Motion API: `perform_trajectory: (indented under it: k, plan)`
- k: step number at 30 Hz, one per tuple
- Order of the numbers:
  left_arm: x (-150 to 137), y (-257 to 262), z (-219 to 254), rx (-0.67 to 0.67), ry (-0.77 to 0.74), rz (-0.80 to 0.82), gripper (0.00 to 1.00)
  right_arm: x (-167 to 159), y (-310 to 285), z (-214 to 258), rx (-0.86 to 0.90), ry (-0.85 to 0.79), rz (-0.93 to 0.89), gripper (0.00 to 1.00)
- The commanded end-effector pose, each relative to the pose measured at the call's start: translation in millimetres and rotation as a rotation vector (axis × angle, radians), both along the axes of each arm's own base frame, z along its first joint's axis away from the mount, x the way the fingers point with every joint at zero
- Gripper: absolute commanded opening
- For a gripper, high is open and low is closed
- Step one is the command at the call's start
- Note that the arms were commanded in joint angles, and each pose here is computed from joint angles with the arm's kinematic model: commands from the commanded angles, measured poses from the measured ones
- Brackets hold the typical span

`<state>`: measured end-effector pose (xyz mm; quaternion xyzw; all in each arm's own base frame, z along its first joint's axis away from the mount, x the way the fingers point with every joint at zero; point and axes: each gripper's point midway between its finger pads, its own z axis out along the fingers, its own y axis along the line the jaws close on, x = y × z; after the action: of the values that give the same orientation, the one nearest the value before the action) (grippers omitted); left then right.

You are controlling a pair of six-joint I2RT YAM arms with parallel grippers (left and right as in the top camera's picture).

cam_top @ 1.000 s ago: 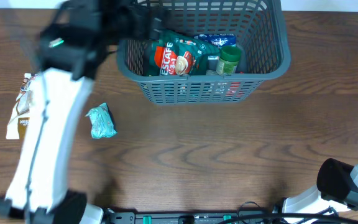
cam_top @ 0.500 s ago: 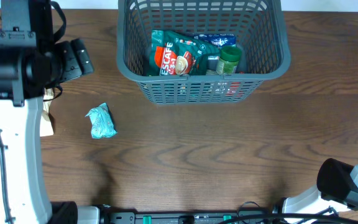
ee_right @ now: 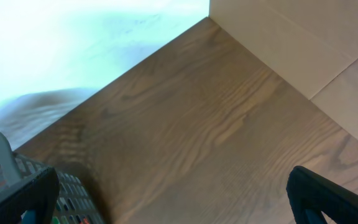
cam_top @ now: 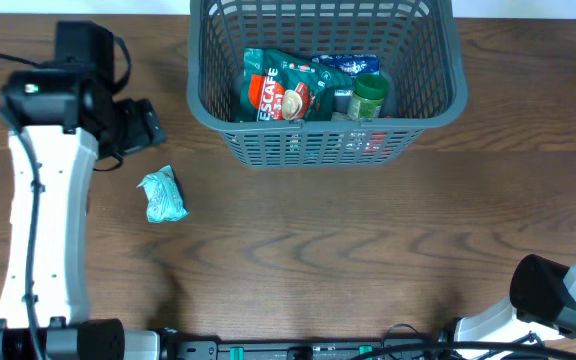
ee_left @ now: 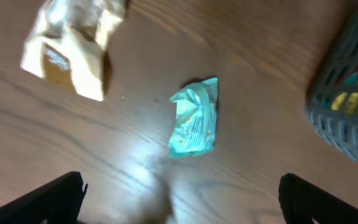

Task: Pack container
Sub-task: 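Open the left gripper and withdraw toward the mint-green wipes pack, then lower the left gripper and grasp the mint-green wipes pack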

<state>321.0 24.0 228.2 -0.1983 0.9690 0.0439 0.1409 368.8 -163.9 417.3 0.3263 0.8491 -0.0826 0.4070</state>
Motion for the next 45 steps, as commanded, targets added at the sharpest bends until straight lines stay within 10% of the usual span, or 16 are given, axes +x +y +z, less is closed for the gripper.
perform_trajectory:
  k: [1,45]
  plan:
    - [-6.8,-5.7,-37.1,-0.042,0.069,0.008,0.99,-4.0,-0.1,5.3,0.002,-0.017,-0.011,0.99]
    - [-26.2,-25.5,-248.9,-0.15,0.165,-0.038,0.99,-4.0,-0.1,5.3,0.002,-0.017,-0.011,0.99]
